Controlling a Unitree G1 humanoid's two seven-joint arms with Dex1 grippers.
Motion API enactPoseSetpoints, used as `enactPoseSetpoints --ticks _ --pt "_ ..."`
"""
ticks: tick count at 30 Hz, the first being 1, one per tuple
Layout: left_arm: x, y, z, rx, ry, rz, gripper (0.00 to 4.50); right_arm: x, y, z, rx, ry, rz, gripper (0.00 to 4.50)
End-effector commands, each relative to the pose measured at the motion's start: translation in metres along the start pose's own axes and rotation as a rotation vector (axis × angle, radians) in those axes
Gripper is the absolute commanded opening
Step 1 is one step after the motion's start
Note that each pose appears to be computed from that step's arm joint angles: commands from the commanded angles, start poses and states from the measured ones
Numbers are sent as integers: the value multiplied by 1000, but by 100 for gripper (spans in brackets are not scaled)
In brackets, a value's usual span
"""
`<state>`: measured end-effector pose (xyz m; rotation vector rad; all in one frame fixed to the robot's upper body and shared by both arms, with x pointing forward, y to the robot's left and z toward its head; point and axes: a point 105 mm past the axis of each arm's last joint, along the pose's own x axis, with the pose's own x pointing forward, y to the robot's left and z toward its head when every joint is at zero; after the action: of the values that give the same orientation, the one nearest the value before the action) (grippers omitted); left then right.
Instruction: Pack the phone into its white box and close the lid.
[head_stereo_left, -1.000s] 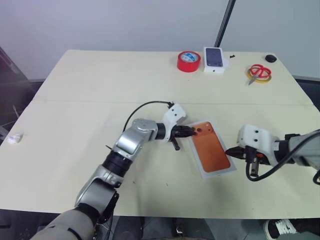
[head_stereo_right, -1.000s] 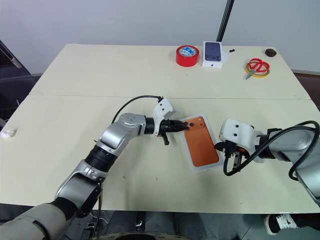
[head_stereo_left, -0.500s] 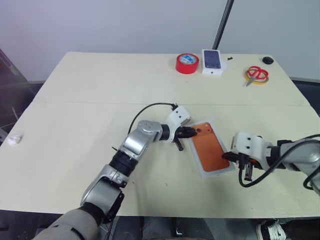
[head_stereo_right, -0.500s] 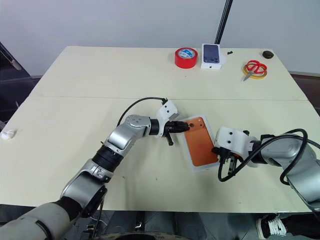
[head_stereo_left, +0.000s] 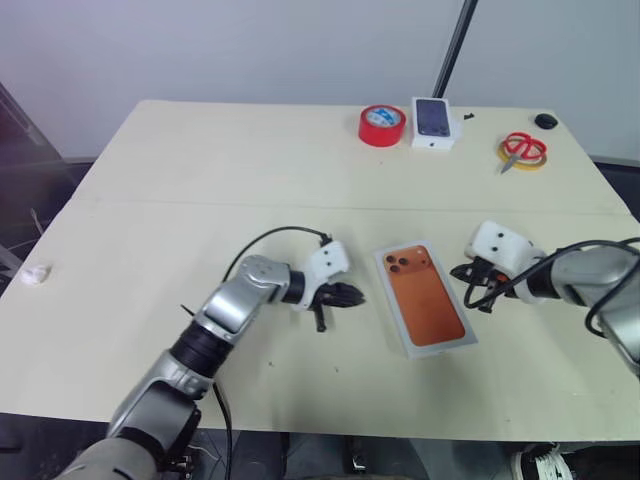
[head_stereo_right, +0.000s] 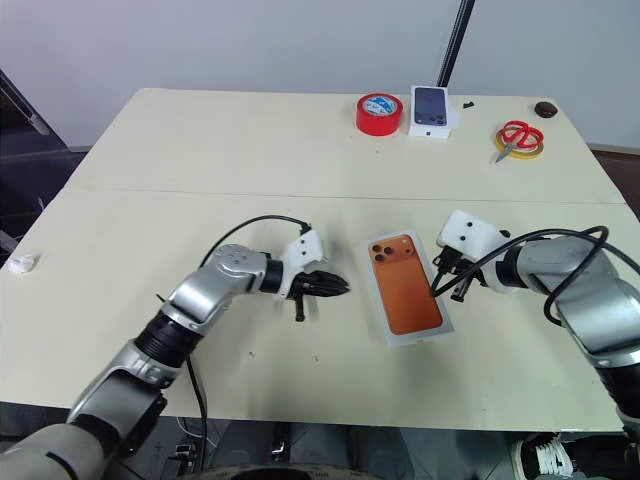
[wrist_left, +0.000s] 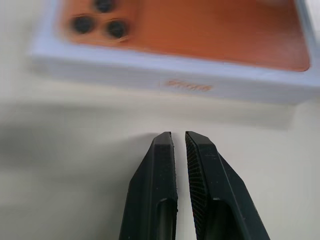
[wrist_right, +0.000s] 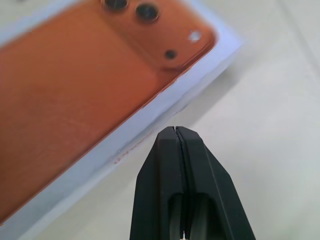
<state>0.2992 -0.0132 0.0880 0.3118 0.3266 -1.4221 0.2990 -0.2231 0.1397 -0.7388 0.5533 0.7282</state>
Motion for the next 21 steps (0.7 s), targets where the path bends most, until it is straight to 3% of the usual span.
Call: enactPoseSetpoints --ticks 1,13,21 --pt "10 -2 9 49 -6 -7 45 -1 -5 11 -44 -30 -23 1" --pt "7 4 37 15 -132 24 45 -2 2 9 -56 -24 8 1" --pt "8 3 42 6 -154 22 45 -2 1 4 -43 -12 1 1"
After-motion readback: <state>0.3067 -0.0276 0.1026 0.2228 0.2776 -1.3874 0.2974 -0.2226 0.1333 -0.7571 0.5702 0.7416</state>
